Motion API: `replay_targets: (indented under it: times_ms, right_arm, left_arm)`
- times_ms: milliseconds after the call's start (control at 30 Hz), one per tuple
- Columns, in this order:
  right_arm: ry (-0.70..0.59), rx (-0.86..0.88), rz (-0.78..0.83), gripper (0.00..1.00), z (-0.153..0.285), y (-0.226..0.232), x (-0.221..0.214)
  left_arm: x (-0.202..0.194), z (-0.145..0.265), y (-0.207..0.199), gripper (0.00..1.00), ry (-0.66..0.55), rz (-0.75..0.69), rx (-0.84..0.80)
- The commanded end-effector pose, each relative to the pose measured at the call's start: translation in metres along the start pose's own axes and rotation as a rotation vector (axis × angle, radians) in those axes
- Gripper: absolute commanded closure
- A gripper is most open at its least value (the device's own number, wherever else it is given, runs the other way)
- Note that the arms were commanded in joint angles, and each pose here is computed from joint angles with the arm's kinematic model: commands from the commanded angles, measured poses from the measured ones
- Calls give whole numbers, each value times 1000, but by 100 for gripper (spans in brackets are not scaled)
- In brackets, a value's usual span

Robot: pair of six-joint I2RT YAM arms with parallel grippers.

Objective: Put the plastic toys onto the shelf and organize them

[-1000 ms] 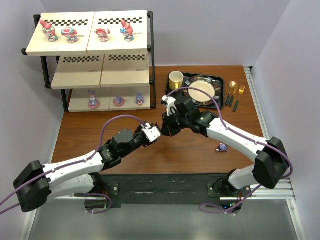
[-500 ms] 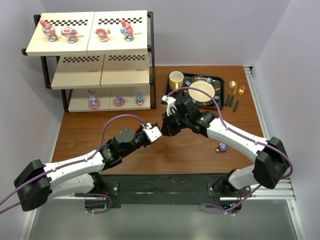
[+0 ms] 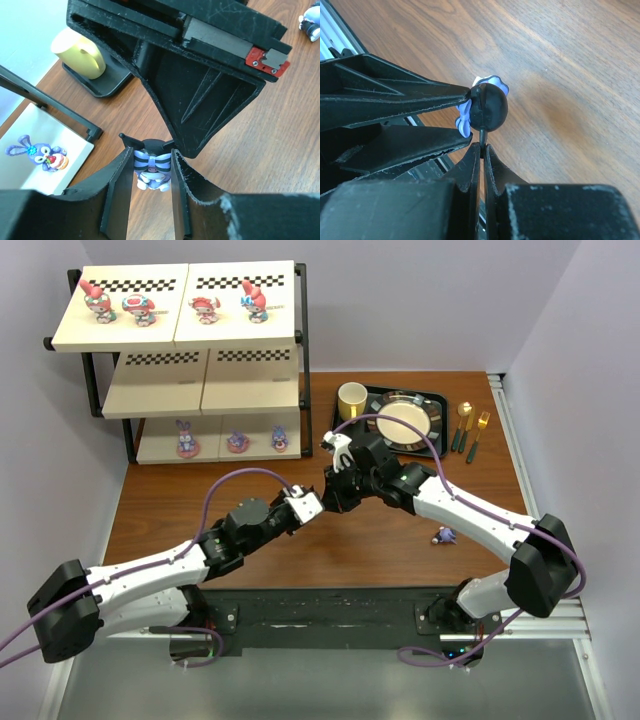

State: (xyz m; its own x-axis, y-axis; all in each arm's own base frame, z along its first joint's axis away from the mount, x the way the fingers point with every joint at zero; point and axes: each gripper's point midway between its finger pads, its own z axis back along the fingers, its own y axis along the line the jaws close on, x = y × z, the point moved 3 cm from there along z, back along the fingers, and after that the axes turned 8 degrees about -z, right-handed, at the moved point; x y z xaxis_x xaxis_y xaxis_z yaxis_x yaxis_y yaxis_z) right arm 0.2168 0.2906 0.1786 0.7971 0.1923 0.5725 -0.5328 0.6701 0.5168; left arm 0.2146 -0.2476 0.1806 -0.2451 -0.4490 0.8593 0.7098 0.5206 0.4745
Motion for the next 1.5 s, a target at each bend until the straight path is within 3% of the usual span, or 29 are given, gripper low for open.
replay_targets:
  times_ms: [0, 67, 100, 233, 500, 700, 1100, 1267, 1467]
  right_arm:
    - [-90, 29, 23, 94, 11, 10, 13]
    - [-106, 38, 24, 77, 12, 11, 14]
    - [-117, 40, 24, 63, 13, 12, 15]
    - [-181, 45, 30, 43, 20, 12, 16]
    - [-399, 25, 56, 18, 40, 1, 19]
    - [-461, -22, 76, 2, 39, -19, 4]
    - [-496, -45, 112, 1, 21, -39, -9]
    - [-496, -33, 143, 2, 17, -42, -16]
    - [-521, -8, 149, 2, 22, -40, -19]
  left_arm:
    - [22, 1, 16, 98, -50, 50, 72]
    - [24, 1, 20, 100, -53, 57, 88]
    - [25, 2, 23, 100, -51, 66, 111]
    - [25, 7, 37, 100, -50, 102, 183]
    - [24, 25, 101, 100, -28, 228, 424]
    - [25, 60, 166, 100, -54, 297, 655]
    - [28, 134, 267, 100, -94, 361, 957]
    - [23, 153, 298, 100, -161, 452, 1022]
    - [20, 176, 334, 100, -163, 435, 1116]
